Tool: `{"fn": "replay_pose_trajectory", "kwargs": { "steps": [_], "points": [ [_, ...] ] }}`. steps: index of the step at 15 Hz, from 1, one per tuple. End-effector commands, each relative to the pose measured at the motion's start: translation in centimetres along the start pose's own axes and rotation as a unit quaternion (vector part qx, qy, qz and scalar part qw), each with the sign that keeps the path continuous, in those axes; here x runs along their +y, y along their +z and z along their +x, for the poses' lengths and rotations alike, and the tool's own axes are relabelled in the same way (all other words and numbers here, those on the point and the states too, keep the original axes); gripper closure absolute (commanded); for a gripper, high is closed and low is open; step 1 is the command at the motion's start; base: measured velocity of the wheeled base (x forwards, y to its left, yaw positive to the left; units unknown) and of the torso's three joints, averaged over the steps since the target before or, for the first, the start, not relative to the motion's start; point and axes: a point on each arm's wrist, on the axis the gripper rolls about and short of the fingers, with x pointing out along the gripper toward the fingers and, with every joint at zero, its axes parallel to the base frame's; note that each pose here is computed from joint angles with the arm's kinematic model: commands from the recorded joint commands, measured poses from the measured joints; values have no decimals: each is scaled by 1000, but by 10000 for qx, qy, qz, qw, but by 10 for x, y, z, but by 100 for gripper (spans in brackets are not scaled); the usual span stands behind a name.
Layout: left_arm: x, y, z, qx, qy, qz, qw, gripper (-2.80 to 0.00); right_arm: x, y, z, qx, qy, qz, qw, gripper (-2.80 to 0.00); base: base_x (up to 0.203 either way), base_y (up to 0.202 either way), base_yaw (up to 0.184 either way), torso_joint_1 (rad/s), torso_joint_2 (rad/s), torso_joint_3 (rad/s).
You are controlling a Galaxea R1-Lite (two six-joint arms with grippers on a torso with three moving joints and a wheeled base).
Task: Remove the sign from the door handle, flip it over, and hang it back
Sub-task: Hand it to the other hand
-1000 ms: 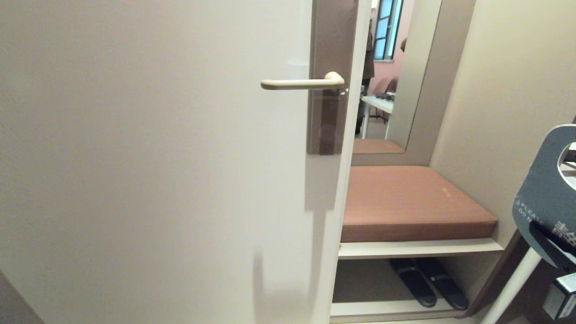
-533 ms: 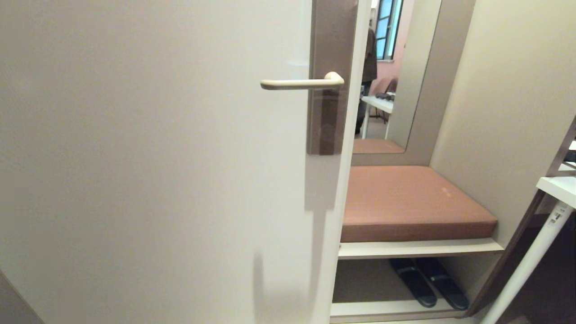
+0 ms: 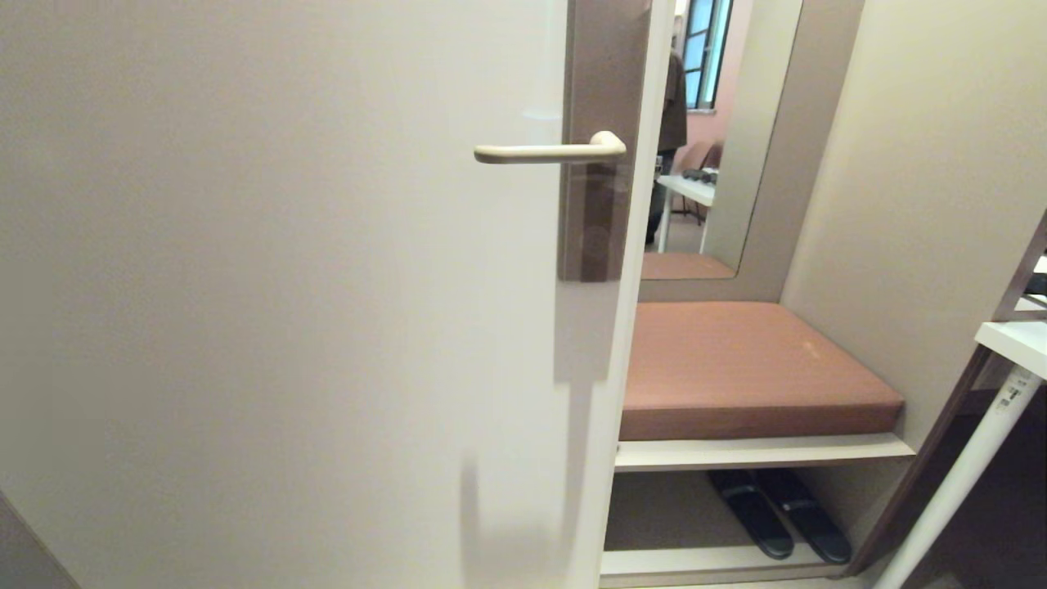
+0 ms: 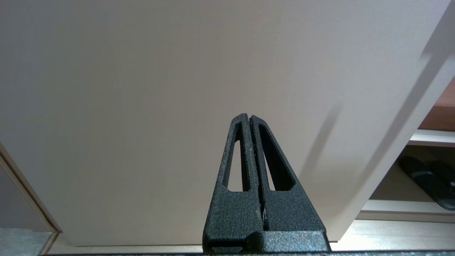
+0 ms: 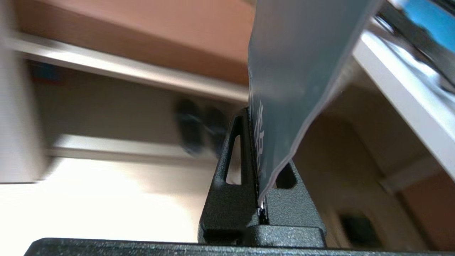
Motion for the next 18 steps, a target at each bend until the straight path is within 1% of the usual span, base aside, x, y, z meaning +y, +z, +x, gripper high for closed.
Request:
{"fn": "replay_pose_trajectory", "kwargs": {
  "steps": [1, 3, 4, 5, 6, 7, 10, 13, 16, 18],
  "points": [
    [0, 0, 0, 3, 1, -9, 10000, 0, 1, -4, -11, -453, 56, 63, 9989, 0, 0, 0, 0, 0, 0, 0],
    [0, 0, 0, 4, 1, -9, 10000, 0, 4, -11, -15, -432, 237, 128, 9987, 0, 0, 0, 0, 0, 0, 0],
    [0, 0, 0, 3, 8, -8, 10000, 0, 4, -12, -15, -420, 338, 312, 9981, 0, 0, 0, 0, 0, 0, 0],
    [0, 0, 0, 11, 2, -1, 10000, 0, 5, -13, -16, -526, 614, 425, 9958, 0, 0, 0, 0, 0, 0, 0],
    [0, 0, 0, 11, 1, -8, 10000, 0, 7, -16, -18, -525, 888, 496, 9934, 0, 0, 0, 0, 0, 0, 0],
    [0, 0, 0, 3, 1, -9, 10000, 0, 7, -19, -19, -518, 1032, 558, 9917, 0, 0, 0, 0, 0, 0, 0],
    [0, 0, 0, 10, 1, -9, 10000, 0, 7, -21, -25, -883, 971, 574, 9897, 0, 0, 0, 0, 0, 0, 0],
    [0, 0, 0, 11, 1, -1, 10000, 0, 6, -24, -31, -1252, 812, 636, 9868, 0, 0, 0, 0, 0, 0, 0],
    [0, 0, 0, 3, 4, -9, 10000, 0, 6, -26, -34, -1463, 721, 742, 9838, 0, 0, 0, 0, 0, 0, 0],
    [0, 0, 0, 11, 2, -8, 10000, 0, 6, -27, -36, -1556, 713, 1027, 9799, 0, 0, 0, 0, 0, 0, 0]
  ]
}}
